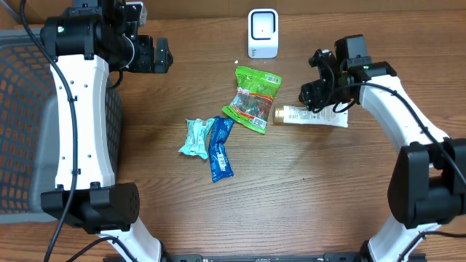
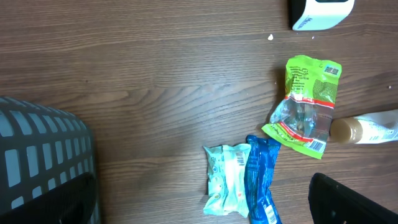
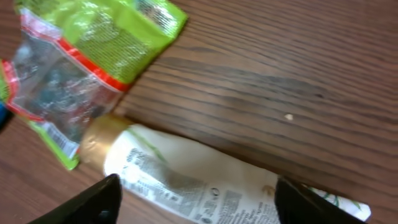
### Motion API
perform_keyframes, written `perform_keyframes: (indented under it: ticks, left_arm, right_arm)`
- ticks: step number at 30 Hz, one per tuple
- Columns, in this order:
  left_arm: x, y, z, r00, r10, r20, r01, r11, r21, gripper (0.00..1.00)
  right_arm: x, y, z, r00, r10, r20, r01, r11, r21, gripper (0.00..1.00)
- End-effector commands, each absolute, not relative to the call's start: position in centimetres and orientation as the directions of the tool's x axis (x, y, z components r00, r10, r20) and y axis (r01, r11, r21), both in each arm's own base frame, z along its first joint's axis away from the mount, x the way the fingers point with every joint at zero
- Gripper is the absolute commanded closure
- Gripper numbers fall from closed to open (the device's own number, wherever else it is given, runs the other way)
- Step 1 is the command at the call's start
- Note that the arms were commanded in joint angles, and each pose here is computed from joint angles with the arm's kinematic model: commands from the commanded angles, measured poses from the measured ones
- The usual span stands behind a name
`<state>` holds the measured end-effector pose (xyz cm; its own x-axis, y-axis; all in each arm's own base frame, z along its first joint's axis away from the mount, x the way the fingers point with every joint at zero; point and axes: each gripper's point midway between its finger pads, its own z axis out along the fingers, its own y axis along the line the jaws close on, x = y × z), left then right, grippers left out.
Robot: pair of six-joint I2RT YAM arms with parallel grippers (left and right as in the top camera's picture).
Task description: Scan the item barcode
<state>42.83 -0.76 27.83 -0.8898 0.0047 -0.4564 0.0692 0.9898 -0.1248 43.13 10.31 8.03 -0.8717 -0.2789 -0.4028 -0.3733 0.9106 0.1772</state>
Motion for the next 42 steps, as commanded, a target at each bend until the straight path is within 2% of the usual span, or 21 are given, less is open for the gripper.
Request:
perform_keyframes:
  ticks: [1, 4, 8, 12, 13, 15, 20, 24, 32, 38, 42]
  left_arm:
    - [42.9, -0.8, 27.6, -0.892, -0.002, -0.452, 0.068, 0.988, -0.137, 0.0]
    - [42.9, -0.8, 27.6, -0.892, -0.002, -0.452, 0.068, 0.988, -0.137, 0.0]
    - [42.9, -0.8, 27.6, -0.892, -0.002, -0.452, 0.068, 0.988, -0.137, 0.0]
    - [42.9, -0.8, 27.6, -0.892, -0.002, -0.452, 0.068, 0.988, -0.137, 0.0]
    - [42.9, -0.8, 27.6, -0.892, -0.002, -0.452, 0.068, 0.988, -0.137, 0.0]
    - [42.9, -0.8, 27.6, -0.892, -0.002, -0.452, 0.068, 0.988, -0.137, 0.0]
    - [42.9, -0.8, 27.6, -0.892, -0.002, -0.452, 0.068, 0.988, -0.137, 0.0]
    - [42.9, -0.8, 27.6, -0.892, -0.002, -0.452, 0.068, 0.988, -0.137, 0.0]
    - [42.9, -0.8, 27.6, -0.892, -0.002, -0.452, 0.068, 0.988, -0.137, 0.01]
    - [42.9, -0.8, 27.6, -0.892, -0.002, -0.452, 0.068, 0.988, -0.137, 0.0]
    - [42.9, -0.8, 27.6, -0.892, -0.001, -0.452, 0.068, 0.988, -0.137, 0.0]
  right_arm:
    - [43.0, 9.0, 4.9, -0.912, -0.238, -0.335, -0.313, 0.931, 0.188, 0.3]
    - [42.8, 8.0, 3.5, -0.945, -0.161, -0.284, -0.223, 0.953, 0.203, 0.37]
    - [41.6, 6.6, 2.8, -0.979, -0.042, -0.2, -0.086, 0.972, 0.217, 0.38]
    - [38.8, 5.2, 2.4, -0.996, 0.063, -0.06, 0.048, 0.973, 0.224, 0.37]
    - [37.1, 5.0, 2.3, -0.997, 0.075, 0.016, 0.076, 0.97, 0.23, 0.4]
    - [35.4, 5.1, 2.4, -0.993, 0.076, 0.086, 0.094, 0.967, 0.237, 0.41]
    - [33.1, 6.5, 3.1, -0.981, 0.06, 0.186, 0.116, 0.945, 0.306, 0.36]
    - [32.4, 8.0, 3.8, -0.982, -0.035, 0.186, 0.044, 0.911, 0.409, 0.34]
    - [32.6, 9.4, 4.4, -0.979, -0.178, 0.095, -0.105, 0.853, 0.512, 0.12]
    - [32.2, 9.1, 2.7, -0.971, -0.23, 0.06, -0.17, 0.849, 0.5, 0.11]
    - [31.4, 8.2, 0.6, -0.969, -0.236, 0.07, -0.181, 0.875, 0.449, 0.18]
